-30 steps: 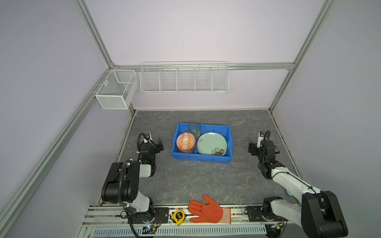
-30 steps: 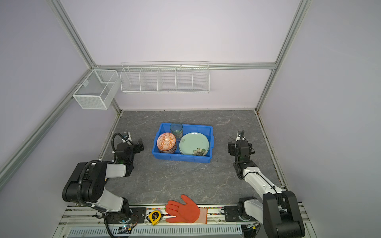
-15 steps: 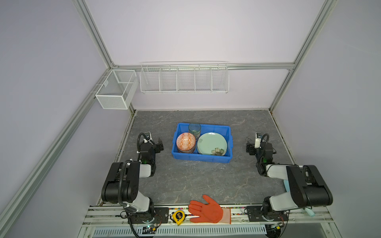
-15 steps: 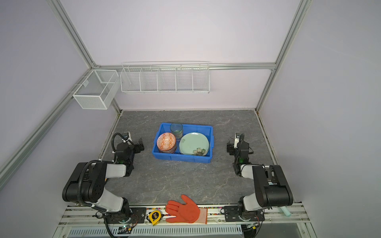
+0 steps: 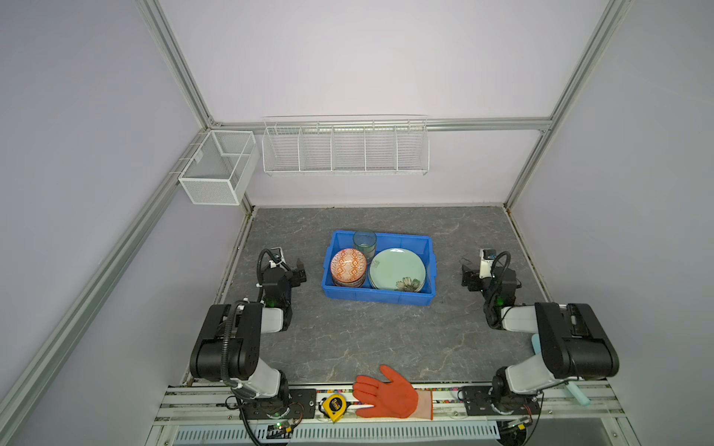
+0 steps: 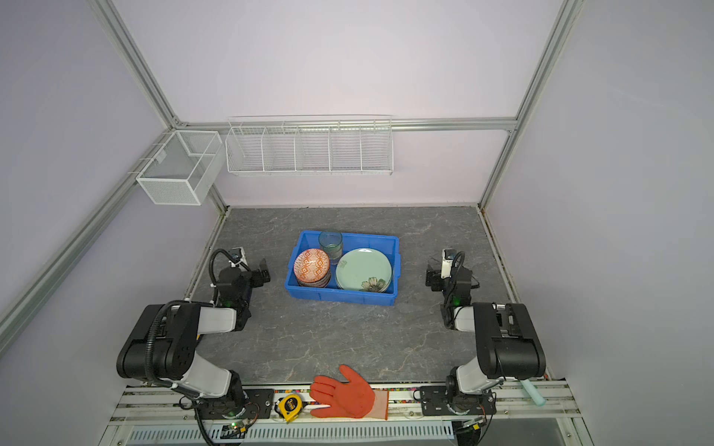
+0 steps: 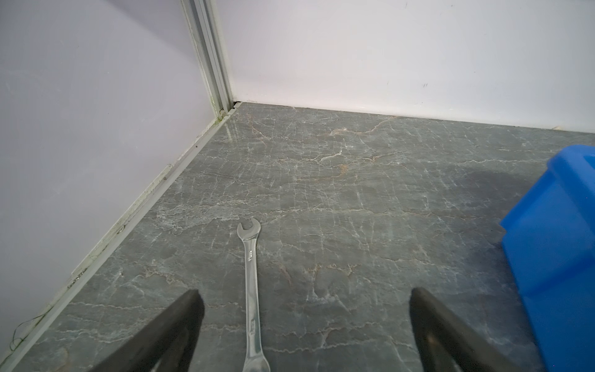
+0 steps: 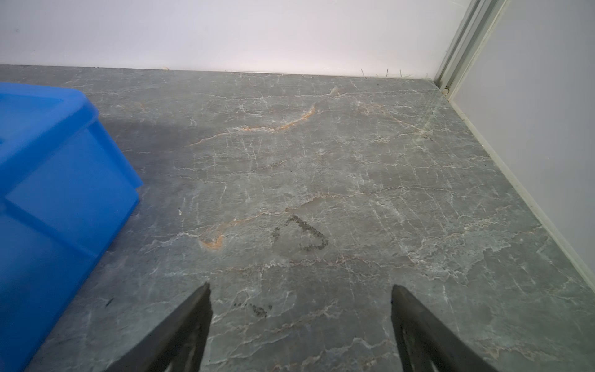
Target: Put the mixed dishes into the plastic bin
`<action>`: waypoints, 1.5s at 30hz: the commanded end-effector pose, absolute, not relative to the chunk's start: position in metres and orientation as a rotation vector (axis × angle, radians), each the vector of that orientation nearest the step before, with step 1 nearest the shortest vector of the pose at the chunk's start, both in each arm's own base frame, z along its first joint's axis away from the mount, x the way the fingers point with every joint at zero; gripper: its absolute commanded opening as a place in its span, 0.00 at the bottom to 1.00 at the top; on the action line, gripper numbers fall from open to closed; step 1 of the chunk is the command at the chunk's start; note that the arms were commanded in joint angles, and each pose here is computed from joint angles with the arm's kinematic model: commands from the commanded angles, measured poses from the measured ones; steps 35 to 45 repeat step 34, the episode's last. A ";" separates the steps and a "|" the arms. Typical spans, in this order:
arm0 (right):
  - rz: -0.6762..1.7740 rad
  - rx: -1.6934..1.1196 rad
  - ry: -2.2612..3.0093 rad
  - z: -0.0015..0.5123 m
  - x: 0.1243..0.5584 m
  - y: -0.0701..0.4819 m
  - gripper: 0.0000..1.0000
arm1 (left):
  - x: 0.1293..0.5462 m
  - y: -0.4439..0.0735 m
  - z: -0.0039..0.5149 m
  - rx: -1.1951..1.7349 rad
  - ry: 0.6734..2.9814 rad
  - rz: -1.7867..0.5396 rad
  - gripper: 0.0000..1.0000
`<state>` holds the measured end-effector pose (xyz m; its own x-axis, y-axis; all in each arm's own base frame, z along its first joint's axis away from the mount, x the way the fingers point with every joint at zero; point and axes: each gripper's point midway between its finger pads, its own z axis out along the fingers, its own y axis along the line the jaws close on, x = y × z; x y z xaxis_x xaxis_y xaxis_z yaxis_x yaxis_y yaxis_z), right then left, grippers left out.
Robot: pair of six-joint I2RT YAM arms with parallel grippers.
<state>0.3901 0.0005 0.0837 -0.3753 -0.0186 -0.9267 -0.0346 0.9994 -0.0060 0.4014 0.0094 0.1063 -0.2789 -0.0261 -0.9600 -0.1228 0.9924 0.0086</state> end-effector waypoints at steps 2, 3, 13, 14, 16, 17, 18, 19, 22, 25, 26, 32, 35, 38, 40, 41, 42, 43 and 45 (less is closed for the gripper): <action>0.028 -0.062 1.921 0.093 0.395 0.003 0.88 | 0.405 0.009 0.115 -0.107 1.827 0.085 0.99; 0.028 -0.062 1.921 0.093 0.395 0.003 0.88 | 0.405 0.009 0.115 -0.108 1.826 0.086 0.99; 0.026 -0.063 1.921 0.093 0.395 0.003 0.88 | 0.406 0.009 0.115 -0.108 1.826 0.086 0.99; 0.025 -0.063 1.922 0.093 0.395 0.003 0.88 | 0.406 0.009 0.115 -0.108 1.826 0.085 0.99; 0.025 -0.063 1.924 0.092 0.394 0.003 0.88 | 0.405 0.009 0.115 -0.108 1.826 0.086 0.99; 0.025 -0.063 1.922 0.093 0.394 0.003 0.88 | 0.405 0.009 0.116 -0.108 1.825 0.086 0.99; 0.026 -0.063 1.922 0.093 0.395 0.003 0.88 | 0.405 0.009 0.115 -0.108 1.827 0.087 0.99; 0.025 -0.063 1.923 0.093 0.395 0.003 0.88 | 0.405 0.009 0.115 -0.108 1.828 0.087 0.99; 0.024 -0.062 1.923 0.093 0.394 0.002 0.88 | 0.405 0.009 0.115 -0.108 1.827 0.086 0.99; 0.025 -0.063 1.923 0.093 0.394 0.003 0.88 | 0.405 0.009 0.115 -0.109 1.827 0.086 0.99; 0.025 -0.063 1.922 0.093 0.395 0.003 0.88 | 0.405 0.009 0.115 -0.107 1.826 0.087 0.99; 0.028 -0.058 1.927 0.092 0.395 0.002 0.88 | 0.405 0.009 0.115 -0.108 1.826 0.086 0.99; 0.027 -0.060 1.927 0.092 0.395 0.003 0.88 | 0.405 0.009 0.115 -0.108 1.827 0.086 0.99; 0.027 -0.060 1.927 0.092 0.395 0.003 0.88 | 0.405 0.009 0.115 -0.108 1.827 0.086 0.99; 0.027 -0.060 1.927 0.092 0.395 0.003 0.88 | 0.405 0.009 0.115 -0.108 1.827 0.086 0.99; 0.027 -0.060 1.927 0.092 0.395 0.003 0.88 | 0.405 0.009 0.115 -0.108 1.827 0.086 0.99; 0.027 -0.060 1.927 0.092 0.395 0.003 0.88 | 0.405 0.009 0.115 -0.108 1.827 0.086 0.99; 0.027 -0.060 1.927 0.092 0.395 0.003 0.88 | 0.405 0.009 0.115 -0.108 1.827 0.086 0.99; 0.027 -0.060 1.927 0.092 0.395 0.003 0.88 | 0.405 0.009 0.115 -0.108 1.827 0.086 0.99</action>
